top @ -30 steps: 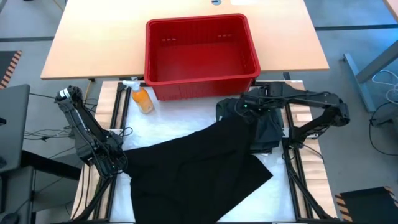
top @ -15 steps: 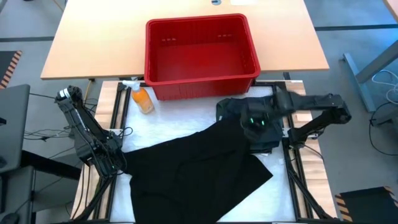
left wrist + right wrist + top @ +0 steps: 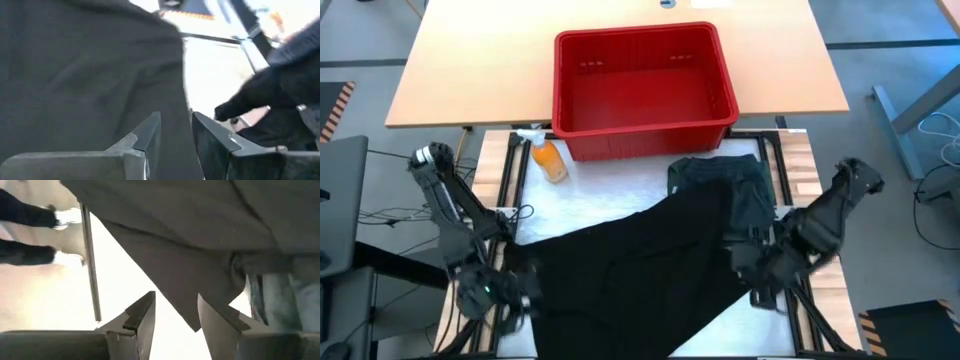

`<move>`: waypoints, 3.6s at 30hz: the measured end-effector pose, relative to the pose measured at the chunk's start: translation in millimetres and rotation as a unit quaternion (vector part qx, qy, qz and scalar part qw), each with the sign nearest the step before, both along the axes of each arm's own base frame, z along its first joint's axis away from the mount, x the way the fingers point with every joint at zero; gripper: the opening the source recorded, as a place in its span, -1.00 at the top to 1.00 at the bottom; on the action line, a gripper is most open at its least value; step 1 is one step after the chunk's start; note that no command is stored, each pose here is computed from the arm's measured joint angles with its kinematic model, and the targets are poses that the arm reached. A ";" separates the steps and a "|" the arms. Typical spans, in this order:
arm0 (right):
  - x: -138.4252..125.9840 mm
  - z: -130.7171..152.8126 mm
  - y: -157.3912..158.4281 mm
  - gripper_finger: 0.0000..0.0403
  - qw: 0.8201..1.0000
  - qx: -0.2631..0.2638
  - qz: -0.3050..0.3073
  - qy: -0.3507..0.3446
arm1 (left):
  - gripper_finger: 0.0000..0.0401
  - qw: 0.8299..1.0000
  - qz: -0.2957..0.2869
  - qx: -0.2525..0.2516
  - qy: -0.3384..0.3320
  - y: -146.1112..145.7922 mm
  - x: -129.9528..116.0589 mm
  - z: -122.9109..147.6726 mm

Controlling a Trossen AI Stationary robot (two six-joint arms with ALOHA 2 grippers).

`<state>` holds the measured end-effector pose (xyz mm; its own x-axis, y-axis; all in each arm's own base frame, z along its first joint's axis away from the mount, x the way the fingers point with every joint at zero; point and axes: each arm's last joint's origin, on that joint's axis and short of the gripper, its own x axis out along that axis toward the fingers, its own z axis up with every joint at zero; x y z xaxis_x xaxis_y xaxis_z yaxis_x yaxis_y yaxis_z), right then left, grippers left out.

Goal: Fold Laundry from Bin
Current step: Fold the black shirt

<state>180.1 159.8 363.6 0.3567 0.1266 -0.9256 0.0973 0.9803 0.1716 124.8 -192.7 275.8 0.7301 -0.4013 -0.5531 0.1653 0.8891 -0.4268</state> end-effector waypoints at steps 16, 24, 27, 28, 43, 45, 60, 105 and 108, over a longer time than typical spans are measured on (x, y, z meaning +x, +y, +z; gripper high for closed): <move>12.7 -89.0 90.0 0.14 0.964 -0.171 0.186 0.088 | 0.53 0.955 -0.241 0.124 0.118 -134.1 57.4 -88.0; 9.1 -108.5 86.0 0.14 0.953 -0.189 0.210 0.112 | 0.45 0.952 -0.235 0.133 0.147 -162.3 57.2 -104.6; -1.6 -115.8 72.5 0.14 0.955 -0.178 0.210 0.111 | 0.35 0.954 -0.211 0.150 0.152 -160.0 54.2 -107.5; -4.9 -118.9 68.2 0.14 0.957 -0.173 0.208 0.107 | 0.31 0.954 -0.202 0.157 0.154 -159.0 53.3 -108.3; -26.0 -157.4 41.9 0.14 0.960 -0.174 0.200 0.087 | 0.03 0.932 -0.197 0.213 0.217 -161.1 41.4 -143.2; -26.0 -162.9 41.9 0.14 0.962 -0.167 0.199 0.080 | 0.05 0.932 -0.192 0.215 0.221 -160.8 41.0 -144.3; -19.8 -181.4 38.3 0.14 0.950 -0.119 0.278 0.082 | 0.73 0.933 -0.163 0.217 0.237 -156.3 40.0 -143.5; -57.8 -74.7 34.0 0.94 0.985 0.161 0.055 -0.001 | 1.00 0.997 0.010 -0.074 0.000 -84.6 -4.4 65.8; -53.7 -68.8 30.8 0.94 0.988 0.150 0.026 -0.024 | 1.00 0.996 0.006 -0.092 0.011 -83.2 -7.4 68.8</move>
<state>126.3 190.6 294.7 0.3843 0.4115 -0.8264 0.0334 0.8884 0.4579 117.4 -275.9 344.6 0.7246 -0.4875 -0.4871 0.1435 0.7981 -0.5852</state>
